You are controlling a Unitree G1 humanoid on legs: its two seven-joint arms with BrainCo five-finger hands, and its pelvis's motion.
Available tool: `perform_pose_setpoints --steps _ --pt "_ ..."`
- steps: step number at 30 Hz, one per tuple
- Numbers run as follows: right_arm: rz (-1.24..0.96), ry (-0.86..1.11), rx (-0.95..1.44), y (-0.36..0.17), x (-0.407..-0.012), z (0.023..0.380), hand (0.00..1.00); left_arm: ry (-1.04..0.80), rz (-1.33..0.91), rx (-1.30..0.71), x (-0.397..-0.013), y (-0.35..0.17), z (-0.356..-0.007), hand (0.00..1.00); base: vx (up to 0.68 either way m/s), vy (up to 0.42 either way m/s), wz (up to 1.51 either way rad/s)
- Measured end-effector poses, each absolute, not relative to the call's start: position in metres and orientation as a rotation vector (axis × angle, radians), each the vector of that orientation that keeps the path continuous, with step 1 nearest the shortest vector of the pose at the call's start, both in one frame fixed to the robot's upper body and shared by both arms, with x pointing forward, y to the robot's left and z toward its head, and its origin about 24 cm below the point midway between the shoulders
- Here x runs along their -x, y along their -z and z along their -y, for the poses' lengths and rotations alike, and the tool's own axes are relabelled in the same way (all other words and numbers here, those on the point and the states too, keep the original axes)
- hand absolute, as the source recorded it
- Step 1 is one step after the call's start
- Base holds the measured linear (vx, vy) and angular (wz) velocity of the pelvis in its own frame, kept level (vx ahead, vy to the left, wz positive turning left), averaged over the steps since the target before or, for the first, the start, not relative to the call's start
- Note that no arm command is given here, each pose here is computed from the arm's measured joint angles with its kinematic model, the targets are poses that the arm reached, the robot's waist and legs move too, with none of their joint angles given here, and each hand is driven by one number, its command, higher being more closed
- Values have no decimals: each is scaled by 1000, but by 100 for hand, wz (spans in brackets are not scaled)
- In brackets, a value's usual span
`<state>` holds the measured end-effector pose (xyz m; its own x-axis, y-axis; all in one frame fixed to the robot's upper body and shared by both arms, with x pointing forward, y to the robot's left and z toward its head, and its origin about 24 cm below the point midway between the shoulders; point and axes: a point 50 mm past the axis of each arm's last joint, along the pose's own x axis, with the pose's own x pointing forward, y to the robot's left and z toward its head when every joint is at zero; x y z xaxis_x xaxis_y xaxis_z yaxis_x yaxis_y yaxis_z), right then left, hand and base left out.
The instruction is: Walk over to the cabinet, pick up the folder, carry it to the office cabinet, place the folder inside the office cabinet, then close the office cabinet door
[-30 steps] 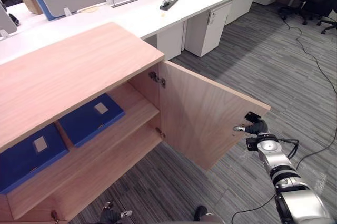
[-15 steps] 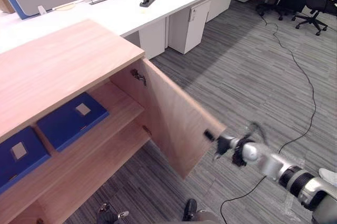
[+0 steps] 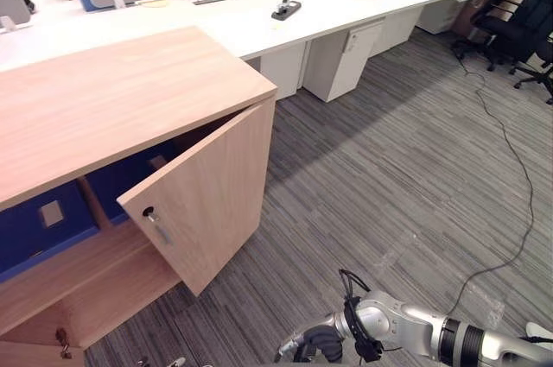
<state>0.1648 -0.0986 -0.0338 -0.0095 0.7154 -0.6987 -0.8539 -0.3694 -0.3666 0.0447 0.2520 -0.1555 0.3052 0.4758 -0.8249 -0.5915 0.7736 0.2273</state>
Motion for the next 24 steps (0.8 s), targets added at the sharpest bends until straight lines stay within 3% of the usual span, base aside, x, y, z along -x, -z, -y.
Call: perform_pose_setpoints --steps 7,10,11,12,14,19,24 --pt "-443 -1305 984 87 -182 108 0 -685 -1069 138 -40 160 -234 0 17 58 125" --pt "-646 -1035 850 115 -182 121 0 -644 -1071 96 -47 159 -235 0 90 12 220" --pt "-754 -828 707 127 -181 130 0 -625 -1053 72 -57 157 -238 0 72 -145 221" --pt "-797 -740 652 131 -180 135 0 -617 -1041 71 -62 156 -238 0 43 -200 278" --pt "-963 -409 422 147 -164 156 0 -572 -1024 62 -78 156 -232 0 -51 -193 232" --pt "-1122 96 49 162 -122 184 0 -533 -1064 61 -71 160 -216 0 -7 -212 131" --pt "-1167 319 -92 168 -94 193 0 -559 -1044 79 -72 158 -222 0 99 -176 94"
